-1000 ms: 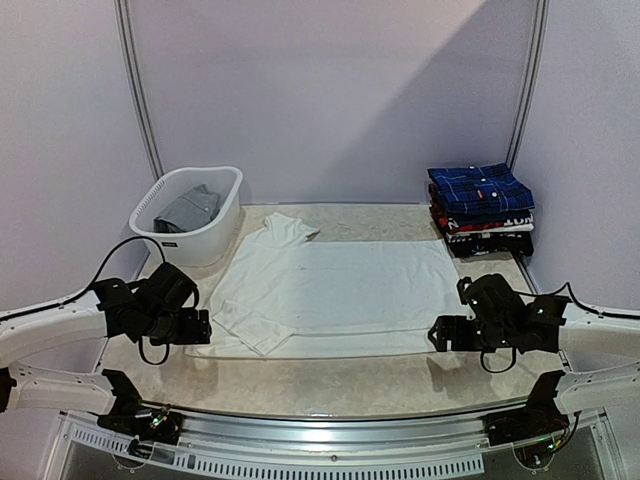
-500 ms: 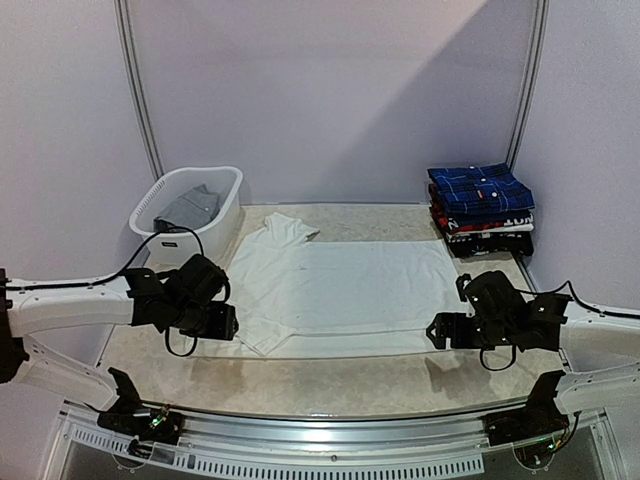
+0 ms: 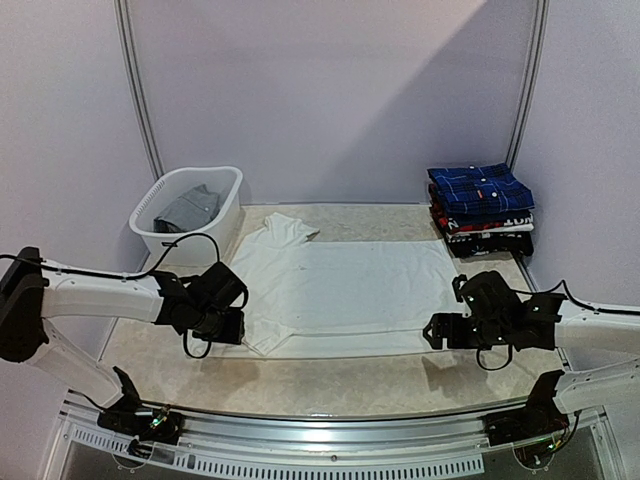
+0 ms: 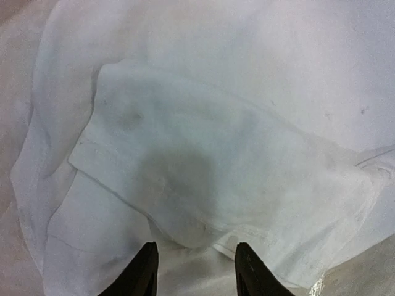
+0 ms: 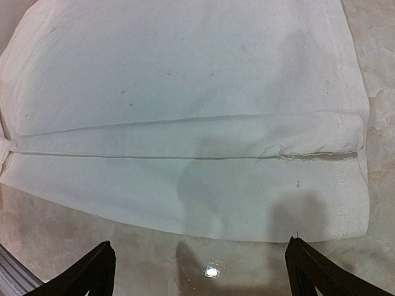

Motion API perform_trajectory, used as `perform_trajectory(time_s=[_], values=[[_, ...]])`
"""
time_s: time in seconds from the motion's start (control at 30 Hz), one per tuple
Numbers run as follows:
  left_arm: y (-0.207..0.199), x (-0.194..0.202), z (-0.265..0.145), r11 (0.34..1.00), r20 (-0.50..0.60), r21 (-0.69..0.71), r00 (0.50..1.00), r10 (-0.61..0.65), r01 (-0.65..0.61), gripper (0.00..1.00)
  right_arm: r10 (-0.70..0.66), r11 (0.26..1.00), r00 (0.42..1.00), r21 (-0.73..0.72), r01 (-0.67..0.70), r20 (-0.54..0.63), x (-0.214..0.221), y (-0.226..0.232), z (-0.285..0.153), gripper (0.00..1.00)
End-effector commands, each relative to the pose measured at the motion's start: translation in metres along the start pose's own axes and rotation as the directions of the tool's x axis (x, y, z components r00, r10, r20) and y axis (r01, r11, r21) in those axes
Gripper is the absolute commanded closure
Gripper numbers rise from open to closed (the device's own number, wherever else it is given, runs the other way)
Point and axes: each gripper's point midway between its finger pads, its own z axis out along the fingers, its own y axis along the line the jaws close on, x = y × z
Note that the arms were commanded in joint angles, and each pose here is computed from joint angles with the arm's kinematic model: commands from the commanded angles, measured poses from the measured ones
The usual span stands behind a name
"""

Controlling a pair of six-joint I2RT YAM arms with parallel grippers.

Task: Fold and stack the mixed laundry pile
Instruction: Adjust the 1/3-folded T-shirt at the center of the board.

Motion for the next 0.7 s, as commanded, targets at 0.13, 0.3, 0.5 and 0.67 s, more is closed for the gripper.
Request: perform_trajectory(time_s=[0.13, 0.3, 0.5, 0.67], values=[[0.002, -0.01, 0.008, 0.999, 0.035, -0.038, 0.999, 0.018, -0.016, 0.66, -0.009, 1.0, 1.0, -0.007, 0.009, 0.01, -0.004, 0.004, 0.0, 0.02], [-0.004, -0.008, 0.019, 0.999, 0.013, -0.028, 0.999, 0.03, -0.03, 0.83, -0.01, 1.0, 1.0, -0.002, 0.01, 0.012, -0.004, 0.003, 0.001, 0.02], [-0.01, -0.02, 0.019, 0.999, 0.025, -0.035, 0.999, 0.04, -0.04, 1.0, -0.013, 1.0, 1.0, 0.005, 0.013, 0.007, -0.003, 0.002, 0.001, 0.02], [-0.017, -0.037, 0.009, 0.998, 0.053, -0.042, 0.997, 0.05, -0.048, 1.0, -0.014, 1.0, 1.0, 0.009, 0.014, 0.014, -0.005, 0.001, 0.0, 0.02]])
